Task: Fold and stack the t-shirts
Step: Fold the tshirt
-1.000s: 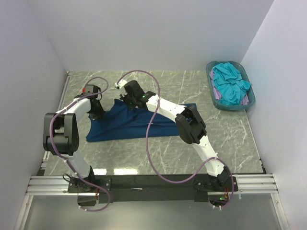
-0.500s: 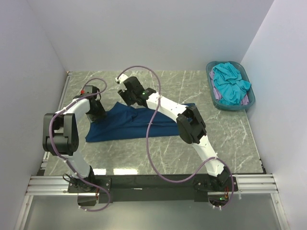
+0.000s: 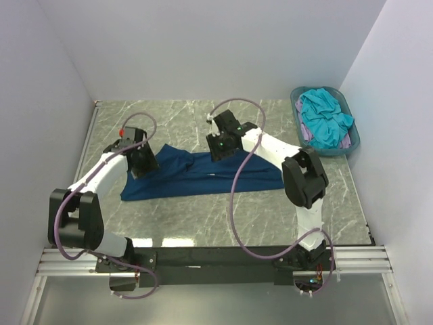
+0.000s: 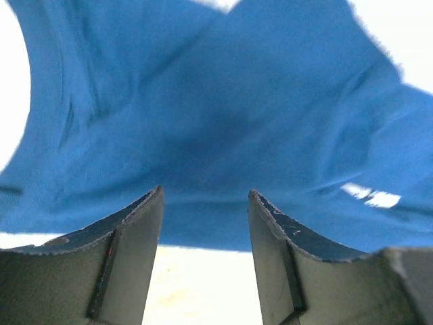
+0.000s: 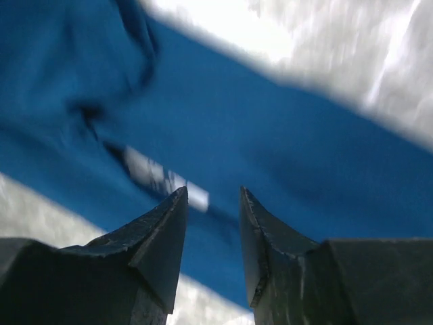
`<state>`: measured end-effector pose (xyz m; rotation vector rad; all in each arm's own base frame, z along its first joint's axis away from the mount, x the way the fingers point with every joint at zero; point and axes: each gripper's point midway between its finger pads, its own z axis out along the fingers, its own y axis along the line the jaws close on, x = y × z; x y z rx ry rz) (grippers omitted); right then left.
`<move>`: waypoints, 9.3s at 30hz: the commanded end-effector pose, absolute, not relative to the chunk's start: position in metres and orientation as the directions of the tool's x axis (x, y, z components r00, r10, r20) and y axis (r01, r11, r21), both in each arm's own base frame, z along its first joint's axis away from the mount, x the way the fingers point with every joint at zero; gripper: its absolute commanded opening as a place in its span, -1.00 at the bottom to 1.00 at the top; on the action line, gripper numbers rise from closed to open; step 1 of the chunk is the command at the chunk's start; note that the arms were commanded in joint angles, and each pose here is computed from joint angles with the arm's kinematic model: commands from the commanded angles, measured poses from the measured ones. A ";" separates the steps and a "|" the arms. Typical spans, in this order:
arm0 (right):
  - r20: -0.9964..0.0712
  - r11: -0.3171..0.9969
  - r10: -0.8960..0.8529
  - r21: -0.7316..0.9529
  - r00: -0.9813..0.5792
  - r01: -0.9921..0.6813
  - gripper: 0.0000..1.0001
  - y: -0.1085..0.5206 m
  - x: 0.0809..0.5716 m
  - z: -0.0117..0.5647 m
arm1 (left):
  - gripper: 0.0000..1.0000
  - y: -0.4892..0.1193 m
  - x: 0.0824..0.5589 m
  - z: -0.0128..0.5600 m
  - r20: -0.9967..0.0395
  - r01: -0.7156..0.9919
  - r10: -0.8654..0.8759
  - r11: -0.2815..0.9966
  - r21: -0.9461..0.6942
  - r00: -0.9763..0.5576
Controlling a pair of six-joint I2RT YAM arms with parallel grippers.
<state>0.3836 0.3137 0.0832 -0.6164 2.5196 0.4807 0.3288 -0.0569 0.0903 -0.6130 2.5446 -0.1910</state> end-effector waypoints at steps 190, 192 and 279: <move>-0.280 0.947 -0.259 0.112 -0.924 -0.299 -0.18 0.164 0.202 0.106 | 0.44 0.033 0.485 0.053 -0.463 -0.589 -0.561 0.802 -0.098 -0.687; -0.359 0.936 -0.272 0.116 -0.893 -0.332 -0.11 0.177 0.227 0.117 | 0.49 0.037 0.482 0.087 -0.524 -0.597 -0.555 0.795 -0.107 -0.646; -0.357 0.862 -0.155 0.406 -0.921 -0.302 -0.24 0.270 0.300 0.075 | 0.51 -0.224 0.401 0.111 -0.468 -0.073 -0.237 0.937 -0.343 -0.851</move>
